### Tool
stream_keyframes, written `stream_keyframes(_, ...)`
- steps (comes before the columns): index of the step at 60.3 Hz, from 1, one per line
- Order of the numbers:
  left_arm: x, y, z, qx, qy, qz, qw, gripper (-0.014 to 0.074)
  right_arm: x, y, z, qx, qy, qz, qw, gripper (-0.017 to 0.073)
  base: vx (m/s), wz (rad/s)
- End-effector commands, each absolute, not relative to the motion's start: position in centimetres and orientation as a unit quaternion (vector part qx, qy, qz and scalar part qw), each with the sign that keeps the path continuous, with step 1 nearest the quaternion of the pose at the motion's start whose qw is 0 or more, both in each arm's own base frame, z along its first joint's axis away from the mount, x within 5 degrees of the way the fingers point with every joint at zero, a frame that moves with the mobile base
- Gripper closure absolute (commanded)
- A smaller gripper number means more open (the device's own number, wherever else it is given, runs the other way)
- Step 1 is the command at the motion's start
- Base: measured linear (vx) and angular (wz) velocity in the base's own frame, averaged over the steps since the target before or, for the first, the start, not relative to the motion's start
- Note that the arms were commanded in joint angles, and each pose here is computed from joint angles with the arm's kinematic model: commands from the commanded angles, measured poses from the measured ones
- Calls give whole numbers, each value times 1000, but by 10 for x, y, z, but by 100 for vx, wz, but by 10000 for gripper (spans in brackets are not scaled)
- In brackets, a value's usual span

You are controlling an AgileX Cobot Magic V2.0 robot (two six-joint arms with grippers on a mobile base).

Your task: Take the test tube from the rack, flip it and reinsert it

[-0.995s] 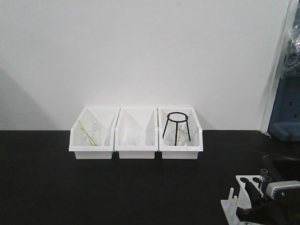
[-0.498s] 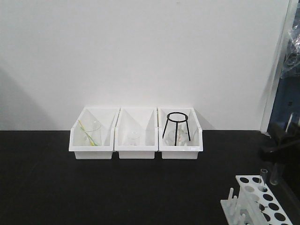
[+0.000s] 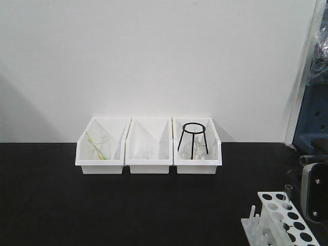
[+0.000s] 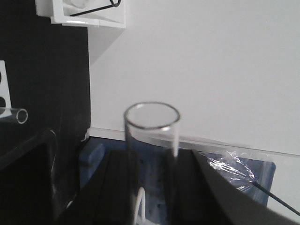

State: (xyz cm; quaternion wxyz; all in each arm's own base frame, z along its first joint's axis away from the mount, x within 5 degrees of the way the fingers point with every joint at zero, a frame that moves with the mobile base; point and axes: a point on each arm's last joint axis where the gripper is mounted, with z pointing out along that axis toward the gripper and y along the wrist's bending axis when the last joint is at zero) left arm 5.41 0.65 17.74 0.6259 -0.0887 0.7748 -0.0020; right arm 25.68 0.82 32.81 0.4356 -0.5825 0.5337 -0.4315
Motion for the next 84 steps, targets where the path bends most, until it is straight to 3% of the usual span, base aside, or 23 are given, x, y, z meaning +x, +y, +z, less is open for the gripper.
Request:
stream_keyframes(1,55,6,185,-82,747,-8,660,600,252,11,352,-546,522,-432,492,568,0,0)
stream_keyframes(4,55,6,185,-82,747,-8,660,600,252,12,355,-488,565,-384,543,568,0,0)
stream_keyframes(7,55,6,185,-82,747,-8,660,600,250,13,362,-386,617,-300,616,568,0,0)
stream_keyframes(13,55,6,185,-82,747,-8,660,600,248,9,372,-113,684,-71,717,568,0,0)
stream_keyframes(18,55,6,185,-82,747,-8,660,600,247,6,369,7,674,30,738,568,0,0)
stream_keyframes(23,55,6,185,-82,747,-8,660,600,241,3,354,72,627,85,771,568,0,0)
stream_keyframes(32,55,6,185,-82,747,-8,660,600,221,7,317,14,567,56,821,568,0,0)
stream_keyframes(51,55,6,185,-82,747,-8,660,600,238,11,267,-16,609,47,792,568,0,0)
stream_keyframes(84,55,6,185,-82,747,-8,660,600,281,13,235,-39,653,34,756,568,0,0)
